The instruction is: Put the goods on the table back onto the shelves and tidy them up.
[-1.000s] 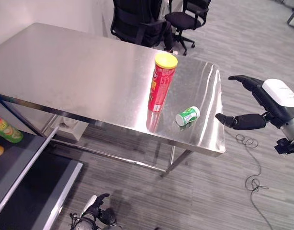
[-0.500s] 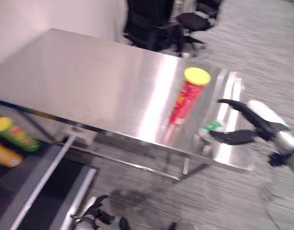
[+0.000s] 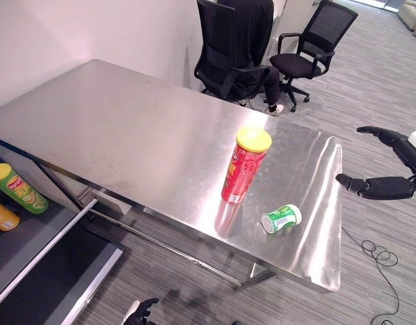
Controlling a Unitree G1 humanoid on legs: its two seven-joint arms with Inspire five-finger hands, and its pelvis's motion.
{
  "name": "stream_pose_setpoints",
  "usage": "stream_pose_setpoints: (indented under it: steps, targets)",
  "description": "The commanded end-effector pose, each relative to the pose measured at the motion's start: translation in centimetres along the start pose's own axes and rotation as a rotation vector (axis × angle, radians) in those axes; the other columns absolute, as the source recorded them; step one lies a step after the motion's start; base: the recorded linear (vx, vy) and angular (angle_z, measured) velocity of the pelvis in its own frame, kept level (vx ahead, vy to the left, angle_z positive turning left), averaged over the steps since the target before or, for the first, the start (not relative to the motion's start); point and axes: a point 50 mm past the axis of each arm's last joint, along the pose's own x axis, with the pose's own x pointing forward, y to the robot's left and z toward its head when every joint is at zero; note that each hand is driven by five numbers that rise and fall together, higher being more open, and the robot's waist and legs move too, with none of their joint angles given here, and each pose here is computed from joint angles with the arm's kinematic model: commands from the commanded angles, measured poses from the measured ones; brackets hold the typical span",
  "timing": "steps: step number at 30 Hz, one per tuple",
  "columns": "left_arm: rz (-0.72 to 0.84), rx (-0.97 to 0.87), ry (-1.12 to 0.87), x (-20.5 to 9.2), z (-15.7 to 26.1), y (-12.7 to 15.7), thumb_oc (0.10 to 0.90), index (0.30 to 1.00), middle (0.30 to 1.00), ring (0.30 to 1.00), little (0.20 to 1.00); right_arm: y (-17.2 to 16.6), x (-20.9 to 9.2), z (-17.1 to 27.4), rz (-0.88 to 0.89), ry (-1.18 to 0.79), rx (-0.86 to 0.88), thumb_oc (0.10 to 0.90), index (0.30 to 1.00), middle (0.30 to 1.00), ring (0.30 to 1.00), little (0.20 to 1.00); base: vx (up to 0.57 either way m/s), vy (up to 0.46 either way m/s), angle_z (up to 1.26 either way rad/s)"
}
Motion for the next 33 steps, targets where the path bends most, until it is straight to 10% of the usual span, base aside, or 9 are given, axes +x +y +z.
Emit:
stream_pose_setpoints:
  steps: [1,33]
  targets:
    - [0.028,0.000,-0.020,0.1,0.1,0.7,0.800,0.900,0.900,0.900,0.900,-3.2,1.5,3.3,-0.063,-0.183,-0.078,0.800,0.900,0.900,0.900,0.900,0.00,-0.095,0.05]
    - [0.134,-0.141,0.073,-0.5,-2.0,2.0,0.800,0.900,0.900,0.900,0.900,2.8,0.0,6.4,0.399,-0.369,-0.182,0.800,0.900,0.900,0.900,0.900,0.00,-0.081,0.13]
